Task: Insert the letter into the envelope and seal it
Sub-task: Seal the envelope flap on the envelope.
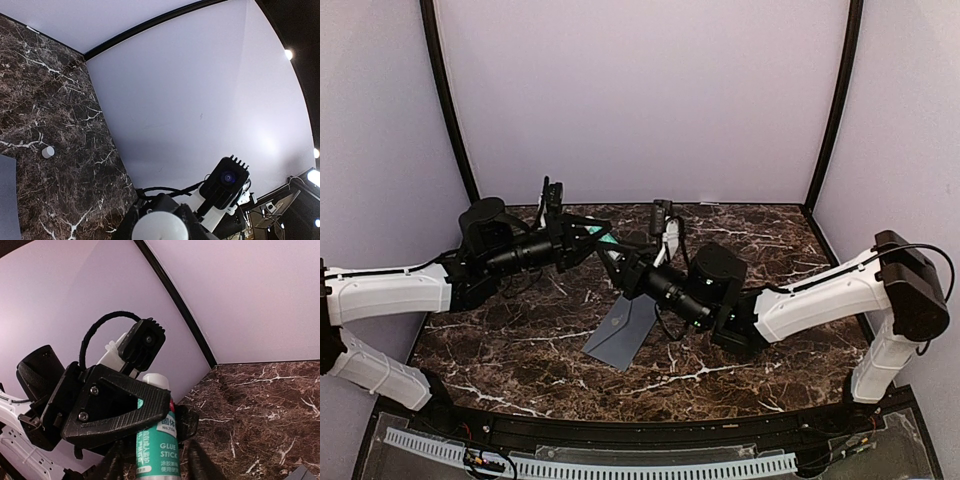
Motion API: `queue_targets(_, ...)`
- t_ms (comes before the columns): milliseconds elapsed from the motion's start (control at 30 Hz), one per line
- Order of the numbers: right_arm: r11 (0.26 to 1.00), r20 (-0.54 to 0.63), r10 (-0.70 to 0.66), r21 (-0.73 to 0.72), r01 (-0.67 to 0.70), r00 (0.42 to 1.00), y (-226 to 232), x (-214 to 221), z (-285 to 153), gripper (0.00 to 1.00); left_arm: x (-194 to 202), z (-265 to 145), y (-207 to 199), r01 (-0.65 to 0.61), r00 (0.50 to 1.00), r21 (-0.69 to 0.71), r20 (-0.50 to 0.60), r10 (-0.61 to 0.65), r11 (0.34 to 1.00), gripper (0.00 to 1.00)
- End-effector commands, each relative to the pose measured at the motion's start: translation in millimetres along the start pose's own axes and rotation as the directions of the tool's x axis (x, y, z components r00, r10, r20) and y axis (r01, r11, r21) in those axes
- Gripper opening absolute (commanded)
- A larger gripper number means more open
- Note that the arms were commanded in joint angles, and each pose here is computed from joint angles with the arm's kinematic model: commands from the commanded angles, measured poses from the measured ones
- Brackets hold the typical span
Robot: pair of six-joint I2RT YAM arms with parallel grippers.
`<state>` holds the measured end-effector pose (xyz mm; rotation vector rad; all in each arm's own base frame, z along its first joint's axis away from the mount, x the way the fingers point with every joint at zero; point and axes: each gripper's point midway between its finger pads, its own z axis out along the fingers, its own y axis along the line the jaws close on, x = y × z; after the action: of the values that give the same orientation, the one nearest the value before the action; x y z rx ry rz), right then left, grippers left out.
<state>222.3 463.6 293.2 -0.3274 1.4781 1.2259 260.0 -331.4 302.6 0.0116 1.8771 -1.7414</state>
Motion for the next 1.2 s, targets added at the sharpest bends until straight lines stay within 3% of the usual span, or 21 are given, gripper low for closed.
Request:
queue_targets(0, 1.000, -0.013, -0.013, 0.014, 0.013, 1.000, 0.8, 7.1, -2.1, 0.52, -8.1, -4.2, -10.4, -0.050, 0.998, 0.026, 0.042, 0.049, 0.998, 0.00)
queue_targets(33, 1.000, -0.015, -0.012, 0.018, 0.013, 1.000, 0.4, 6.9, -3.9, 0.63, -10.7, -4.5, -12.0, -0.070, 0.996, 0.023, 0.049, 0.068, 0.997, 0.00)
queue_targets(100, 0.999, -0.015, -0.014, 0.032, 0.015, 1.000, -0.5, 3.2, -9.7, 0.71, -19.2, -6.8, -11.6, -0.106, 0.992, -0.001, 0.071, 0.106, 0.994, 0.00)
queue_targets(267, 0.993, -0.059, -0.018, 0.117, 0.024, 0.998, -19.4, 6.4, -35.3, 0.71, -53.7, -27.3, 2.7, -0.246, 0.955, -0.164, 0.127, 0.268, 0.955, 0.00)
queue_targets(333, 0.987, -0.104, -0.022, 0.157, 0.038, 0.994, -27.1, 11.6, -41.4, 0.66, -67.4, -41.0, 14.7, -0.286, 0.937, -0.247, 0.131, 0.324, 0.926, 0.00)
queue_targets(467, 0.952, -0.309, 0.001, 0.290, 0.093, 0.951, -55.6, 47.7, -48.3, 0.50, -82.4, -63.7, 36.2, -0.362, 0.909, -0.376, 0.062, 0.412, 0.853, 0.00)
queue_targets(600, 0.923, -0.485, 0.100, 0.370, 0.101, 0.869, -80.4, 88.5, -53.9, 0.33, -81.6, -77.7, 56.5, -0.440, 0.882, -0.455, -0.057, 0.468, 0.774, 0.00)
queue_targets(800, 0.895, -0.627, 0.217, 0.434, 0.105, 0.748, -103.8, 131.9, -50.0, 0.12, -88.7, -98.9, 75.8, -0.529, 0.815, -0.573, -0.135, 0.564, 0.627, 0.00)
queue_targets(967, 0.872, -0.672, 0.261, 0.471, 0.129, 0.693, -116.4, 145.2, -37.3, 0.03, -87.2, -106.7, 88.2, -0.552, 0.791, -0.601, -0.159, 0.590, 0.578, 0.00)
queue_targets(1167, 0.855, -0.703, 0.283, 0.493, 0.159, 0.652, -130.7, 157.8, -28.2, 0.00, -83.0, -109.6, 97.6, -0.558, 0.787, -0.609, -0.172, 0.593, 0.564, 0.00)
